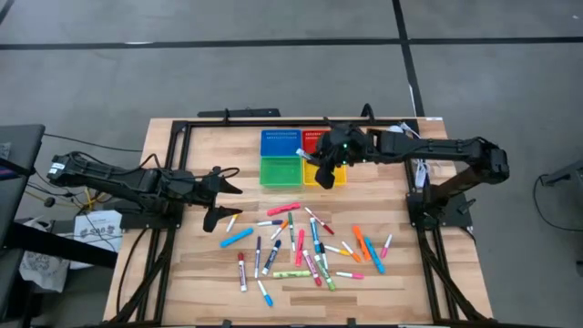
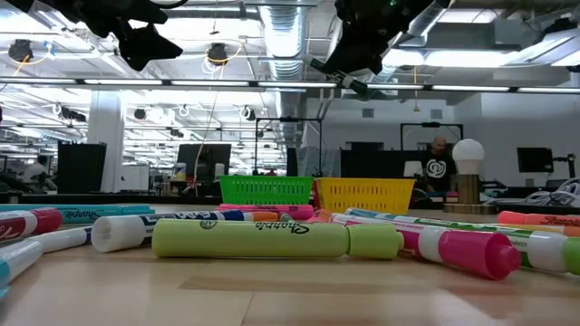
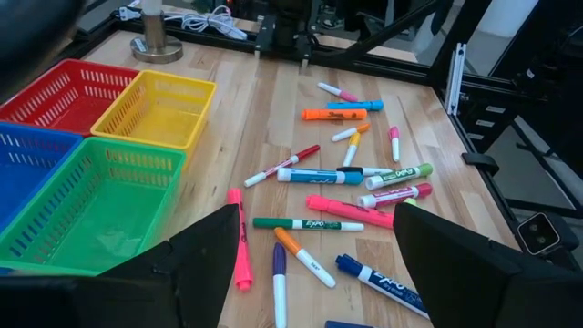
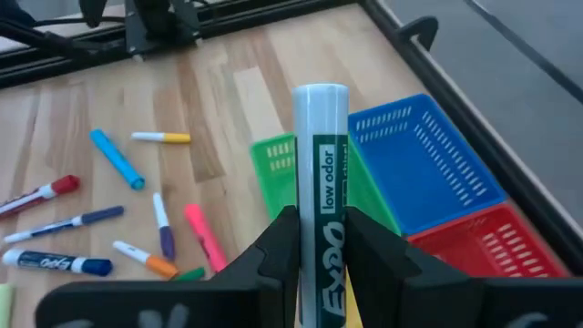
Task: Pick & Place Markers
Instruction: Put the green thick dry erase marker into the red bin
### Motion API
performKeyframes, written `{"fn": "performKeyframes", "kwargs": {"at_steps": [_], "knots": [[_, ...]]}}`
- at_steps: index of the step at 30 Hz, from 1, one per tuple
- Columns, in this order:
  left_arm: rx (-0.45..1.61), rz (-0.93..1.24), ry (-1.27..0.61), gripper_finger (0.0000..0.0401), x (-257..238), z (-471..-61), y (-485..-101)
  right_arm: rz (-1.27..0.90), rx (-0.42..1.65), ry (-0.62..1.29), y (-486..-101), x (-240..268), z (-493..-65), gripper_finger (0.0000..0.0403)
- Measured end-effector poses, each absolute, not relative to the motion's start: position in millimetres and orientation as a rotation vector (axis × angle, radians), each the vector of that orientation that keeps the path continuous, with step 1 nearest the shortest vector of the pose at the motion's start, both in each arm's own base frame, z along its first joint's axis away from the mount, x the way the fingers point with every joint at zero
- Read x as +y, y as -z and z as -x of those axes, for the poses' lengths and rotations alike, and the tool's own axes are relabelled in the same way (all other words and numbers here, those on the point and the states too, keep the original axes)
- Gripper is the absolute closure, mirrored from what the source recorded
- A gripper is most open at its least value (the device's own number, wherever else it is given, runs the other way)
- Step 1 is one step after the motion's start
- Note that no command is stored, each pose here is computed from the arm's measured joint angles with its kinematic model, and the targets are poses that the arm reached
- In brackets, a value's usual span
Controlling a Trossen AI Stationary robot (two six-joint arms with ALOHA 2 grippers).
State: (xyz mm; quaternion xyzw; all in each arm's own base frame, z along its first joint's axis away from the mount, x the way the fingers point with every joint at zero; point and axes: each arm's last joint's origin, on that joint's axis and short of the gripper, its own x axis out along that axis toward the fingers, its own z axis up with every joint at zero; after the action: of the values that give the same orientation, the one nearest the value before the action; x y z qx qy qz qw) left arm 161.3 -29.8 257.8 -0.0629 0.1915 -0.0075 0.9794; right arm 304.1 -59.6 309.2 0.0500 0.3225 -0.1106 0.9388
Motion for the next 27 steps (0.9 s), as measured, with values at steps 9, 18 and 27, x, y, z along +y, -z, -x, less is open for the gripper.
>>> {"fn": "performKeyframes", "kwargs": {"at_steps": [9, 18, 27], "knots": [[0.385, 0.127, 0.015, 0.0111, -30, -161, -258, -0.055, 0.674, 0.248, -308, -74, -301, 0.0337], [0.379, 0.128, 0.016, 0.0111, -30, -162, -258, 0.011, 0.687, 0.340, -308, -114, -289, 0.0337], [0.370, 0.117, -0.043, 0.0111, -28, -162, -259, 0.023, 0.687, 0.424, -303, -161, -276, 0.0337]]}}
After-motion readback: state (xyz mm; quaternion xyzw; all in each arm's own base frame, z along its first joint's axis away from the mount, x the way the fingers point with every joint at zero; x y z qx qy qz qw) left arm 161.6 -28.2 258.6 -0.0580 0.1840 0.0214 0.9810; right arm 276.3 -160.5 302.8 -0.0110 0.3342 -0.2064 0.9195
